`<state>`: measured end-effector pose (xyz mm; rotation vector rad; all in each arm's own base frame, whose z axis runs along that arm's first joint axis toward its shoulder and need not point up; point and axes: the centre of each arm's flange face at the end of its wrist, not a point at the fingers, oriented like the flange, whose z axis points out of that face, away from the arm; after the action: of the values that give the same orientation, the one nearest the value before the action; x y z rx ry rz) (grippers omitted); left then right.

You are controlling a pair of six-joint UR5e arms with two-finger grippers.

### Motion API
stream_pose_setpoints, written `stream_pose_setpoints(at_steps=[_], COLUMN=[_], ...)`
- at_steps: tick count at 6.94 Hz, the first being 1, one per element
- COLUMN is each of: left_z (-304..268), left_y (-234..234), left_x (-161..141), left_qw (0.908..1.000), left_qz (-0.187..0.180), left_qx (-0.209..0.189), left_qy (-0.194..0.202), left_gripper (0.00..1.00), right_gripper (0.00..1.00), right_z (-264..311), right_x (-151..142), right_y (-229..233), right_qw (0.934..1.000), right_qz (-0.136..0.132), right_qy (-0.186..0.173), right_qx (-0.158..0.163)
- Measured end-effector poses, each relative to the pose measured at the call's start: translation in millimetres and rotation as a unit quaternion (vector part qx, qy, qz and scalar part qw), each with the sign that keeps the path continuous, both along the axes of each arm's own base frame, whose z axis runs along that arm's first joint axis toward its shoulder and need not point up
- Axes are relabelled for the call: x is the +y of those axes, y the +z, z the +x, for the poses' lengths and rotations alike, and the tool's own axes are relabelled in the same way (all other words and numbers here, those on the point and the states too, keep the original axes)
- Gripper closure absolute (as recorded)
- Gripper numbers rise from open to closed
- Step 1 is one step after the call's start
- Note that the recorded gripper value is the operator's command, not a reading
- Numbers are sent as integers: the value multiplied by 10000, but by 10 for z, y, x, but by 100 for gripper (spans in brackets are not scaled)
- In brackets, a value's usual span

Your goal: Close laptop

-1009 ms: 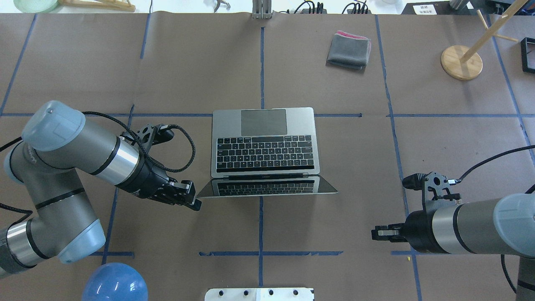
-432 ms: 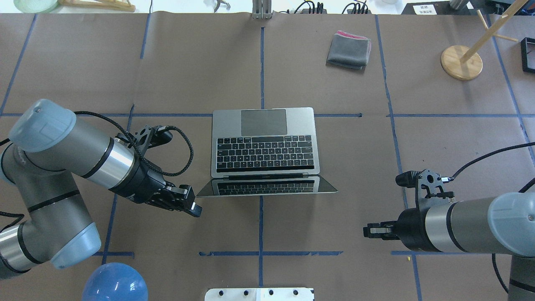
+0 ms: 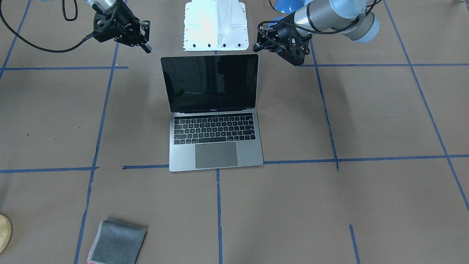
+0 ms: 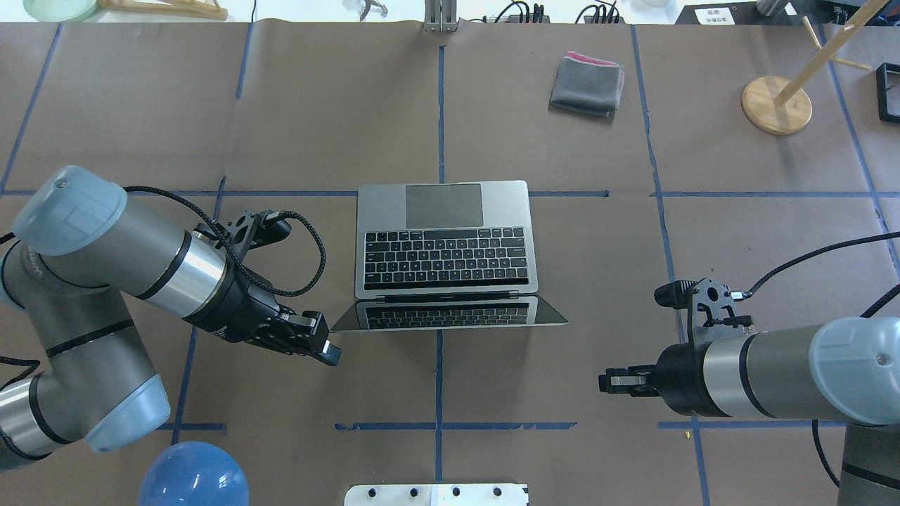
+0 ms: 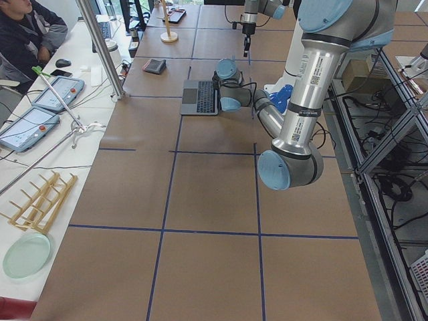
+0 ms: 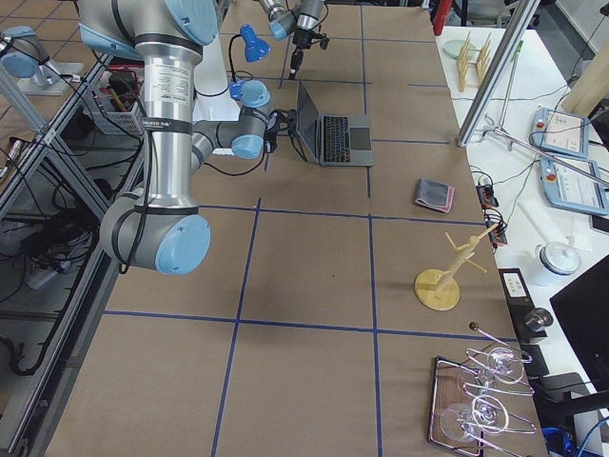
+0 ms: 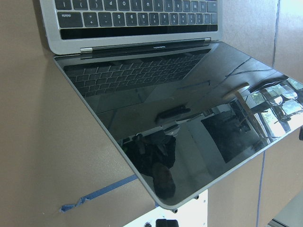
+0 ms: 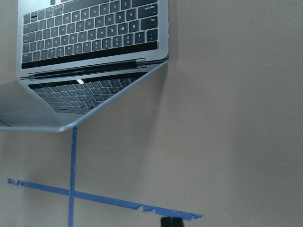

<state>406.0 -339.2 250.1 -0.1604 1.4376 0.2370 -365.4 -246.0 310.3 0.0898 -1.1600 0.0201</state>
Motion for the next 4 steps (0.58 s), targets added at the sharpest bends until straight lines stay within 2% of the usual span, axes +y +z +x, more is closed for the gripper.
stream_pose_setpoints(at_steps=[2,4], left_z=[0,1], left_y=[11,15], left_x=[1,0], left_qw=[10000,10000], left_qz=[-6,-9], left_qx=[-9,-13], left_qy=[2,3], left_gripper=[100,100], right_gripper=[100,100], right_z=[-75,-131], right_x=[-74,-103], right_y=[-144,-279], right_qw=[9998,9995], right_qz=[52,-41], right_qy=[70,157], right_qx=[-150,-289])
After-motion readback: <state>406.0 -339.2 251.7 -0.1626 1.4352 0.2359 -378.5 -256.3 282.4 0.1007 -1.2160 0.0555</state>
